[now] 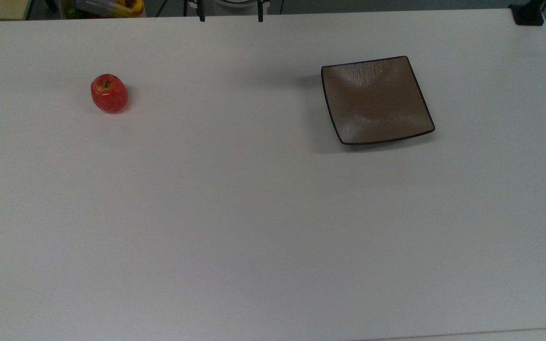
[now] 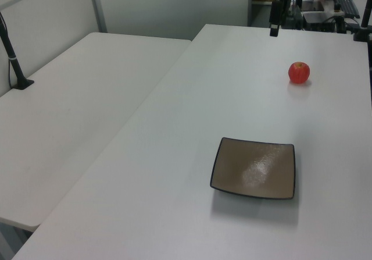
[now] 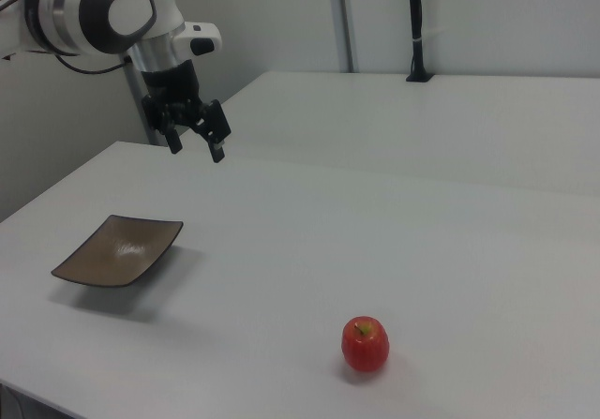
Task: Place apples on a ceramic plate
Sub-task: 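Move the open gripper over the red apple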
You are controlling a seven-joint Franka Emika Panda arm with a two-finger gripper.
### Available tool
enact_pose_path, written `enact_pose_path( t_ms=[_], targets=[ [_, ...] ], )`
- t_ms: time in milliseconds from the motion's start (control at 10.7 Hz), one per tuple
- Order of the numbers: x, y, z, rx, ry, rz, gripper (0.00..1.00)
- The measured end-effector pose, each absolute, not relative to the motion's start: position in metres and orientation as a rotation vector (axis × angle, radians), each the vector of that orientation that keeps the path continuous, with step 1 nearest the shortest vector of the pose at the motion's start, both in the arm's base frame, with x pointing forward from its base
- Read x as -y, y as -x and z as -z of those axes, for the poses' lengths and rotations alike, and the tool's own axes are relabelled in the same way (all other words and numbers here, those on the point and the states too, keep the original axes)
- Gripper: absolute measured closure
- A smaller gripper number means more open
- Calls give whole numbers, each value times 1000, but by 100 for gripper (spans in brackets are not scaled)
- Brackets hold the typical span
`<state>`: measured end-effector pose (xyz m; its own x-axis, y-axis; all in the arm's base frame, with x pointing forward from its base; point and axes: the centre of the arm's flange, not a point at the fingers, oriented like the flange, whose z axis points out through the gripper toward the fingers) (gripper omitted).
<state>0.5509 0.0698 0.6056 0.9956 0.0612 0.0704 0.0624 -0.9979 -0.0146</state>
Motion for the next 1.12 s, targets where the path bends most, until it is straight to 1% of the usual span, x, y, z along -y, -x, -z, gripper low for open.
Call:
enact_pose_path(
  t_ms=[467, 747, 1027, 1121],
  targets=[
    [-77, -555, -594, 116, 3124, 77, 0],
    [-76, -555, -593, 113, 3124, 75, 0],
    [-59, -557, -594, 98, 3129, 76, 0],
    [-47, -558, -593, 156, 3129, 75, 0]
  ],
)
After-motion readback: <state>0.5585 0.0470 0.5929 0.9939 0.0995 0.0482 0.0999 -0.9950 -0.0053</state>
